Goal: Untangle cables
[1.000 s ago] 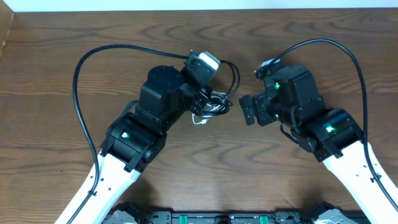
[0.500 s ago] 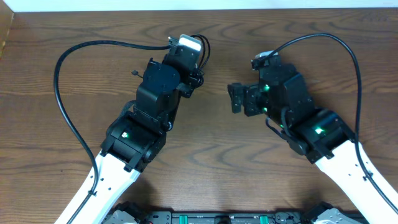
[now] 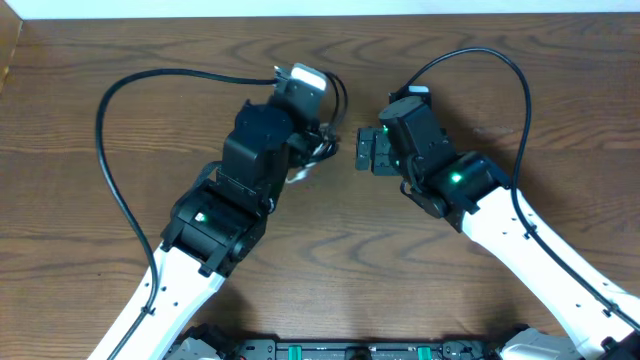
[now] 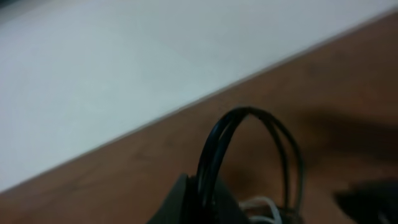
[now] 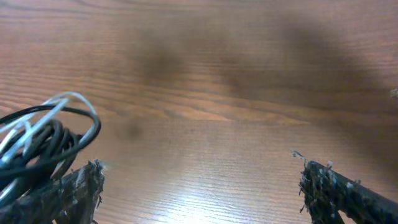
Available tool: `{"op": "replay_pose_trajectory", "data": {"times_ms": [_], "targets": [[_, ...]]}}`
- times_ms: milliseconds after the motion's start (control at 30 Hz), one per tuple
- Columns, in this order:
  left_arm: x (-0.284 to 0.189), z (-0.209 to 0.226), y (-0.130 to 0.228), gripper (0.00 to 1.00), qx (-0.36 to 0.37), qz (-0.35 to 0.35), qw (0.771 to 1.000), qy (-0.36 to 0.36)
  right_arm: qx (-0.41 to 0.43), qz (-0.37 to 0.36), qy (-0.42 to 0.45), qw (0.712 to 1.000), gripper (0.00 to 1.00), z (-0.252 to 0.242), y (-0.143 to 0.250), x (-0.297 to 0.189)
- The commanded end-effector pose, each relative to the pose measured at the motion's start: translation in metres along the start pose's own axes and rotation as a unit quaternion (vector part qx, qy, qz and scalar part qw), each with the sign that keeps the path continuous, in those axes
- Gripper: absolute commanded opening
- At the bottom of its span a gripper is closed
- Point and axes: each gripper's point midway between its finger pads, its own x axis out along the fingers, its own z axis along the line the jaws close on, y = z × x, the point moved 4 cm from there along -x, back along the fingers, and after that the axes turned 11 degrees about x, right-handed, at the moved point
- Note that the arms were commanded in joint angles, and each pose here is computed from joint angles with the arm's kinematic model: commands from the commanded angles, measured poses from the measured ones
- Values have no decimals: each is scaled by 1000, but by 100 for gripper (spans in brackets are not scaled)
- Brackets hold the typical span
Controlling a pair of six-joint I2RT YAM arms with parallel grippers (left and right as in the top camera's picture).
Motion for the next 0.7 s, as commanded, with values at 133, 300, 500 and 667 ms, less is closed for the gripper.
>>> {"op": "replay_pose_trajectory", "data": {"times_ms": [133,300,500,667], "targets": [[4,-58,-9,7,-19,-34,978,207,-30,-26,-13,999,99,4,-10,-19],[-4,-77,-38,7,-31,-109,949,295,-47,-23,-9,999,99,1,-9,-24],[-5,-76,-39,7,-42,-106,949,295,-58,-21,-6,998,96,0,-8,-24],[-6,-76,-38,7,-42,-103,949,296,-59,-29,11,998,17,-5,-10,-24]]}}
